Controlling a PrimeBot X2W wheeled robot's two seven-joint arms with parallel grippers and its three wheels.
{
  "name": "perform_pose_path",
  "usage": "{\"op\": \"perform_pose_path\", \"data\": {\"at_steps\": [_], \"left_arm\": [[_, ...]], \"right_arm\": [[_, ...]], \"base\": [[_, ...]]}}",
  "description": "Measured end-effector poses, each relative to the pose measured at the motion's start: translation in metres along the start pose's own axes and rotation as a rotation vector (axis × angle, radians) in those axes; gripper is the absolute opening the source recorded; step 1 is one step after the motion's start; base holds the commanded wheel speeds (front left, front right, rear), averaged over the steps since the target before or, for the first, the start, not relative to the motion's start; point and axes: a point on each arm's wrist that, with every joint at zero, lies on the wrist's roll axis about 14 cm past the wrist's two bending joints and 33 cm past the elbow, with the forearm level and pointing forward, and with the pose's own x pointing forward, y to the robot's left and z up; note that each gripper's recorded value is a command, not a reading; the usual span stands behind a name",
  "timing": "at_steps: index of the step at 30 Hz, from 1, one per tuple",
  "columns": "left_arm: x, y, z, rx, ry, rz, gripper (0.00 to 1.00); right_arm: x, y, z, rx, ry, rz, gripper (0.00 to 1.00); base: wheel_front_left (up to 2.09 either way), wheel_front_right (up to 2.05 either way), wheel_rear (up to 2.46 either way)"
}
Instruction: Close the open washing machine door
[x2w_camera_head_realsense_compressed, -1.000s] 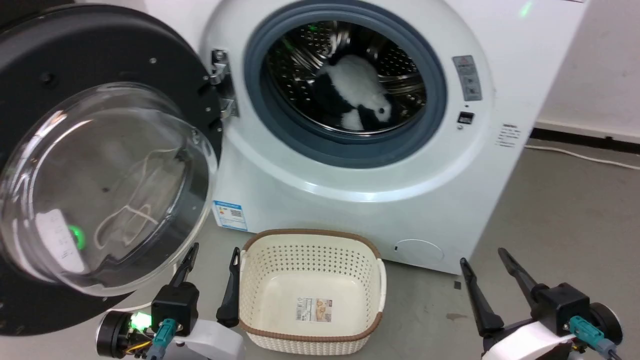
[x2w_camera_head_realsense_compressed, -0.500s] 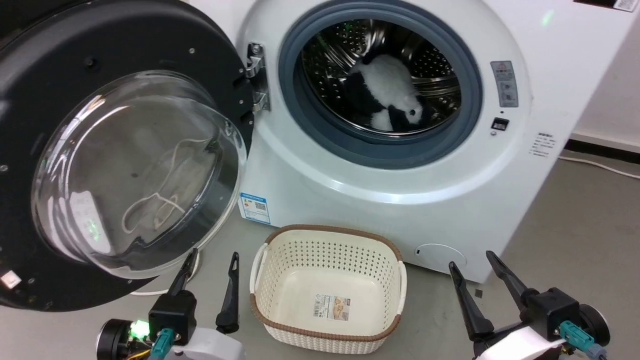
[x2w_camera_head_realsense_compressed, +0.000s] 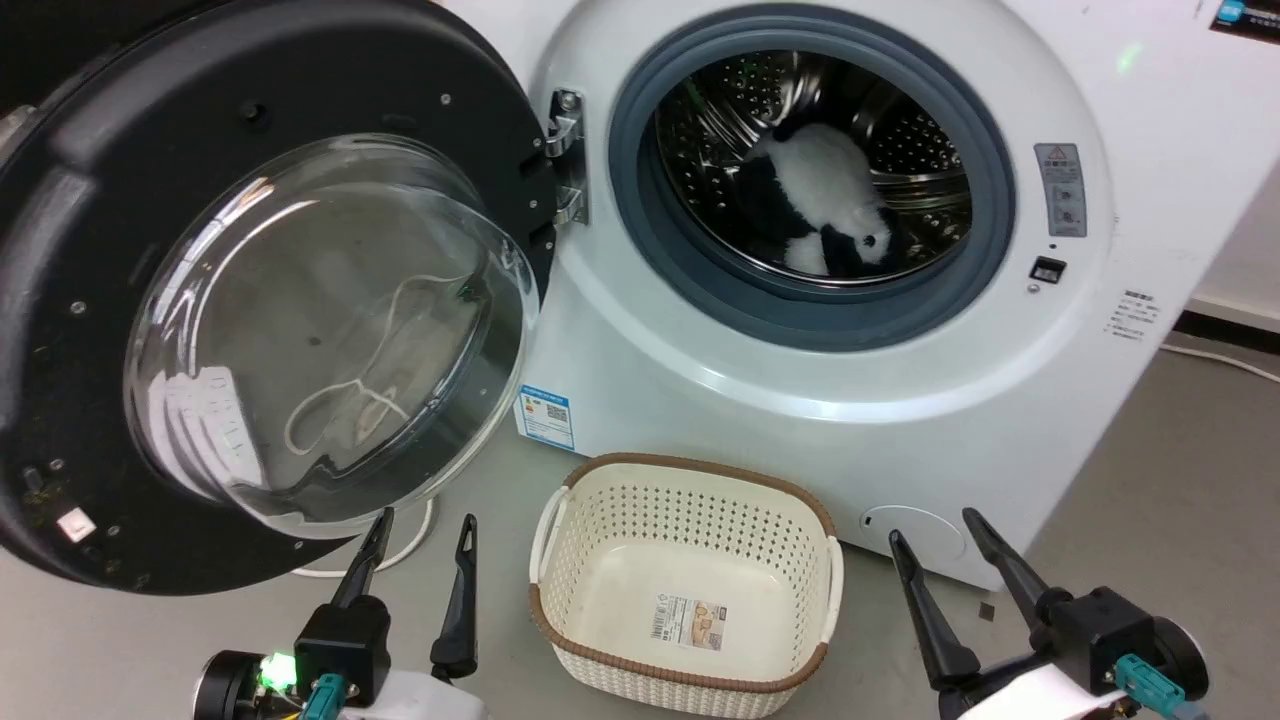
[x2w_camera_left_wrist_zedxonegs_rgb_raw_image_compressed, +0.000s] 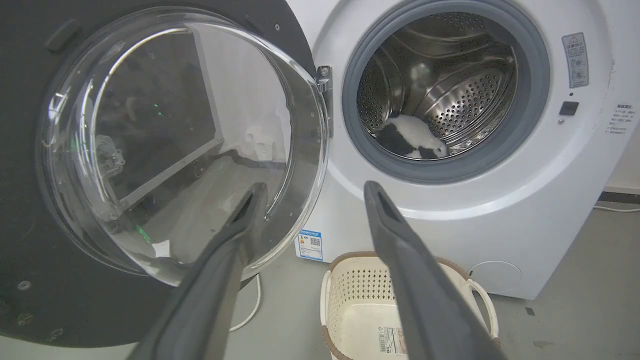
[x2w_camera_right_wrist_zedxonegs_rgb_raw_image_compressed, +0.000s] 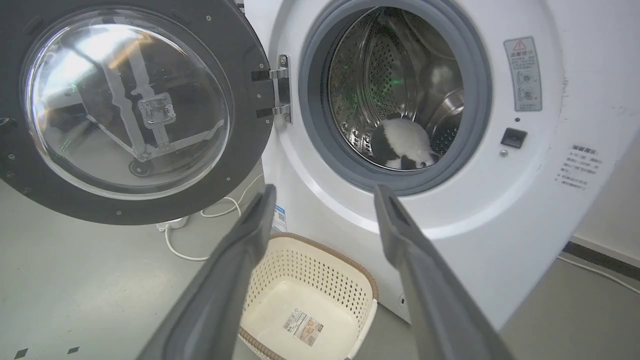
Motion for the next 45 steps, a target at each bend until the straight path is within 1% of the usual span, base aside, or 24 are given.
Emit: {"op": "perform_pose_path", "data": {"at_steps": [26,27,28,29,30,34,36,38,41,45], "left_arm": [[-0.03,0.029,0.0,-0.024,-0.029,0.109,1.0],[-0.03,0.03,-0.001,-0.035,-0.03,0.115,0.91],[-0.03,0.033,0.0,-0.043,-0.032,0.124,0.18],[-0.03,0.035,0.002,-0.056,-0.038,0.135,0.18],[-0.03,0.038,0.005,-0.067,-0.051,0.146,0.0],[-0.028,0.049,0.017,-0.078,-0.096,0.174,0.0],[-0.025,0.059,0.027,-0.101,-0.131,0.202,0.0],[-0.022,0.075,0.044,-0.138,-0.191,0.249,0.0],[-0.018,0.108,0.076,-0.192,-0.315,0.337,0.0],[-0.015,0.141,0.099,-0.255,-0.421,0.407,0.0]], "right_arm": [[0.008,0.048,-0.006,0.042,-0.014,0.144,1.0],[0.008,0.048,-0.006,0.044,-0.015,0.146,1.0],[0.008,0.049,-0.007,0.048,-0.013,0.147,1.0],[0.008,0.049,-0.009,0.049,-0.01,0.146,1.0],[0.008,0.049,-0.009,0.051,-0.01,0.146,1.0],[0.008,0.049,-0.012,0.06,-0.008,0.149,1.0],[0.008,0.048,-0.016,0.062,-0.002,0.149,1.0],[0.008,0.045,-0.02,0.06,0.009,0.149,1.0],[0.007,0.041,-0.024,0.064,0.015,0.145,1.0],[0.004,0.034,-0.028,0.075,0.019,0.122,1.0]], "base": [[0.0,0.0,0.0],[0.0,0.0,0.0],[0.0,0.0,0.0],[0.0,0.0,0.0],[0.0,0.0,0.0],[0.0,0.0,0.0],[0.0,0.0,0.0],[0.0,0.0,0.0],[0.0,0.0,0.0],[0.0,0.0,0.0]]}}
